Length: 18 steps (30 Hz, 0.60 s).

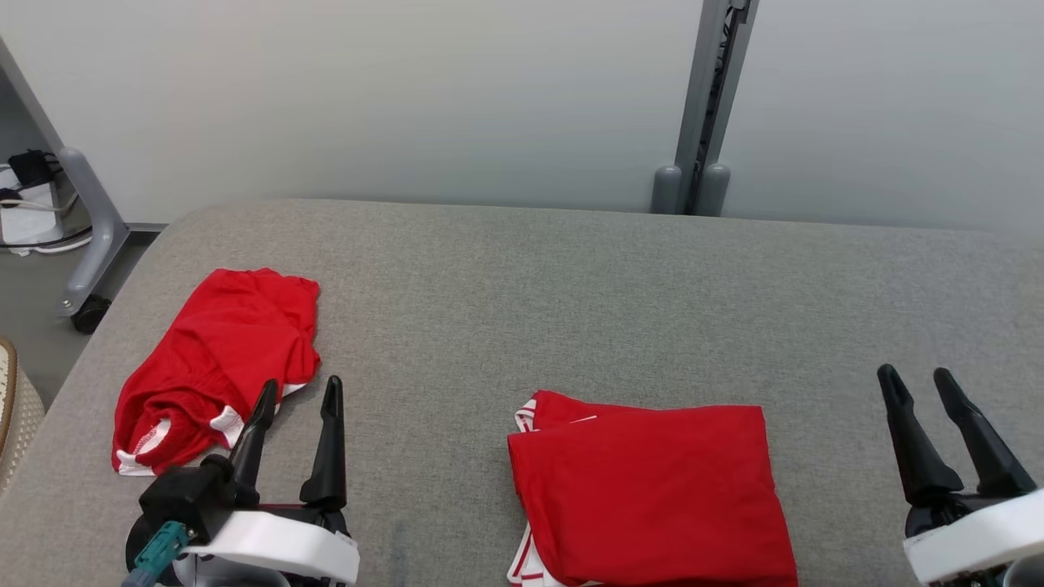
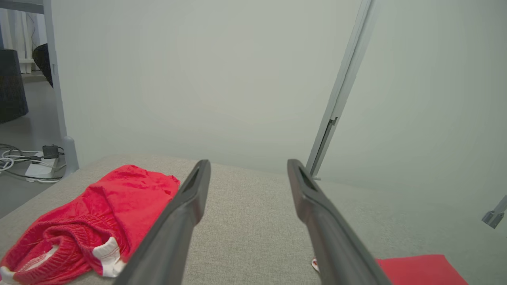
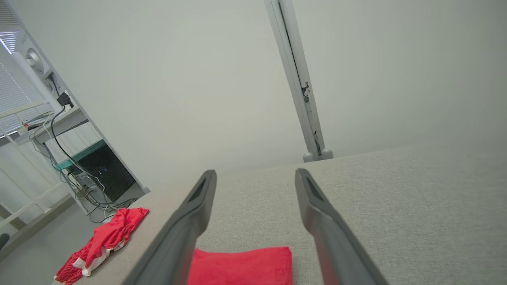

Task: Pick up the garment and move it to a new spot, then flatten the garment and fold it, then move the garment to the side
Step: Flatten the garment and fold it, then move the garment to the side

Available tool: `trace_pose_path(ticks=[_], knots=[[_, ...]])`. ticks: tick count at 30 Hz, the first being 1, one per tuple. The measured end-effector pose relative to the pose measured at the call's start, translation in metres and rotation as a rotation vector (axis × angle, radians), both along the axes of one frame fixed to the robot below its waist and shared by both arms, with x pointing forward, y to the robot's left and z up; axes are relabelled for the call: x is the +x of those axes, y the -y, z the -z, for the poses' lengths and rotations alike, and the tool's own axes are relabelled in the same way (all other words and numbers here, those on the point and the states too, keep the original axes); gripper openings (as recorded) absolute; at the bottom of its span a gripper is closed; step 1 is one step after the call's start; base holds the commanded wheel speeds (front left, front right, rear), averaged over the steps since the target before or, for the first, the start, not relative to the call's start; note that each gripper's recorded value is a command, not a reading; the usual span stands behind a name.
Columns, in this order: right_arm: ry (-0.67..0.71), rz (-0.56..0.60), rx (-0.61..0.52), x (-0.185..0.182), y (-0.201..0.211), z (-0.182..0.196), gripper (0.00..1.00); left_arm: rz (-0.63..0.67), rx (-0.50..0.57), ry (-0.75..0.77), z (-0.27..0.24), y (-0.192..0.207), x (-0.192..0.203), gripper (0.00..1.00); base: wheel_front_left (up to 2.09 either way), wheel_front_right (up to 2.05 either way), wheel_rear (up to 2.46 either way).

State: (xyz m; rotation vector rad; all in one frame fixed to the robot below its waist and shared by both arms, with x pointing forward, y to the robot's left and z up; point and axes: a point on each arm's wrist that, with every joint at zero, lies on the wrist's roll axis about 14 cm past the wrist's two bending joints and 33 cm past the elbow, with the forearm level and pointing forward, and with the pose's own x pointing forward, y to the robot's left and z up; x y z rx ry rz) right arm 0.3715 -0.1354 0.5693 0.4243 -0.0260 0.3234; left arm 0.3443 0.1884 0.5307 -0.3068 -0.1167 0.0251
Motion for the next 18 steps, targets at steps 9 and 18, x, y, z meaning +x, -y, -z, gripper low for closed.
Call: trace_pose_path(ticks=[9,18], knots=[[0.033,0.134,-0.113,-0.011,0.034,0.025,1.00,0.007,0.057,-0.016,0.006,0.007,-0.002,1.00,0.00,0.00,0.00],[0.030,0.156,-0.133,-0.012,0.040,0.036,1.00,0.014,0.056,-0.026,0.011,0.012,-0.003,1.00,0.00,0.00,0.00]])
